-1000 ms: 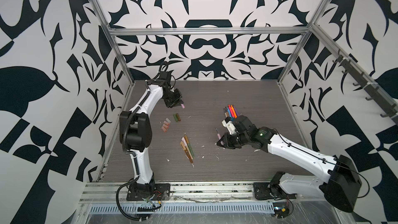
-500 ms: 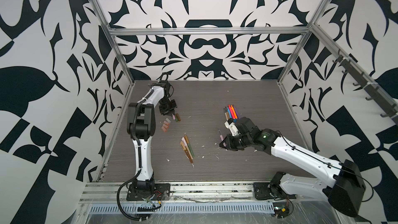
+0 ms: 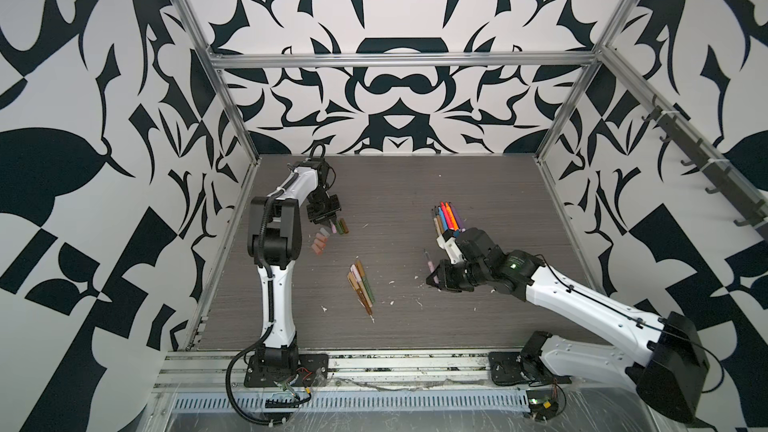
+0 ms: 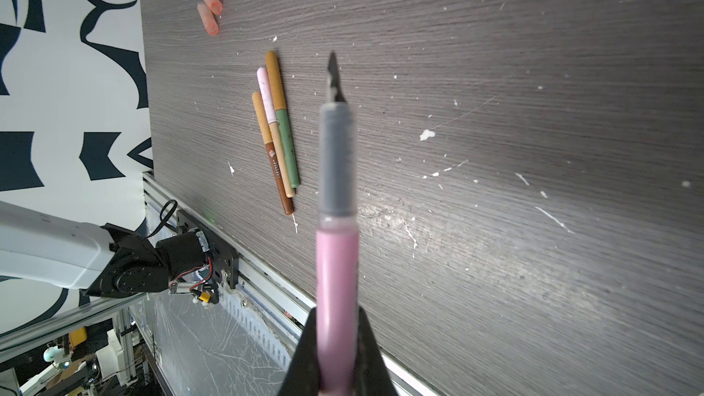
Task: Remove pen caps from pens
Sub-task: Place the pen cap at the middle-left of the table.
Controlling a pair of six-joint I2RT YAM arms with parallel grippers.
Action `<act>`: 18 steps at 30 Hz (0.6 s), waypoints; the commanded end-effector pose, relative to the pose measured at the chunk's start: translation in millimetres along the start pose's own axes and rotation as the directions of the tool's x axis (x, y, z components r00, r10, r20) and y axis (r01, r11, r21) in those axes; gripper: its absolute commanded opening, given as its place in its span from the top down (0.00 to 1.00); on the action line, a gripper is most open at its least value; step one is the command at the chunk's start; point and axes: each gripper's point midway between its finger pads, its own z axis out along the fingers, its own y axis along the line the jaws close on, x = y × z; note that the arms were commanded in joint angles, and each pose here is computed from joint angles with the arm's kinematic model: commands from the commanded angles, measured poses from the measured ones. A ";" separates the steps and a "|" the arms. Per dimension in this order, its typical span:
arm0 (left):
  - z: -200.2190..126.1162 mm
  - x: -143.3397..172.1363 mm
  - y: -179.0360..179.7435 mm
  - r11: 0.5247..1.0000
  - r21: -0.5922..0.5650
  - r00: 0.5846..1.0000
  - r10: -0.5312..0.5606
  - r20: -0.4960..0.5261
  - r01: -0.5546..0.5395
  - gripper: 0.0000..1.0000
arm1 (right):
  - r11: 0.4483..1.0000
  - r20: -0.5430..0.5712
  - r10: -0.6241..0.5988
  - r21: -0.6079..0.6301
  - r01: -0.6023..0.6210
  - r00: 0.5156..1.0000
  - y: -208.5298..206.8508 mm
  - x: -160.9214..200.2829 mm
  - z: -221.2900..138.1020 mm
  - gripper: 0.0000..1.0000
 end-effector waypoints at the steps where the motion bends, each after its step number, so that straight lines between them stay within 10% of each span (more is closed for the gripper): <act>1: -0.9 8.2 1.2 1.000 0.005 0.999 -0.013 -0.038 0.013 0.82 | 1.000 0.024 0.008 -0.001 -0.008 1.000 0.5 -2.7 -4.3 1.00; 18: -58.4 12.7 -24.3 0.990 0.140 0.997 -0.032 0.076 0.021 0.69 | 0.977 0.024 -0.083 0.199 0.076 0.996 -9.8 -41.3 -10.9 1.00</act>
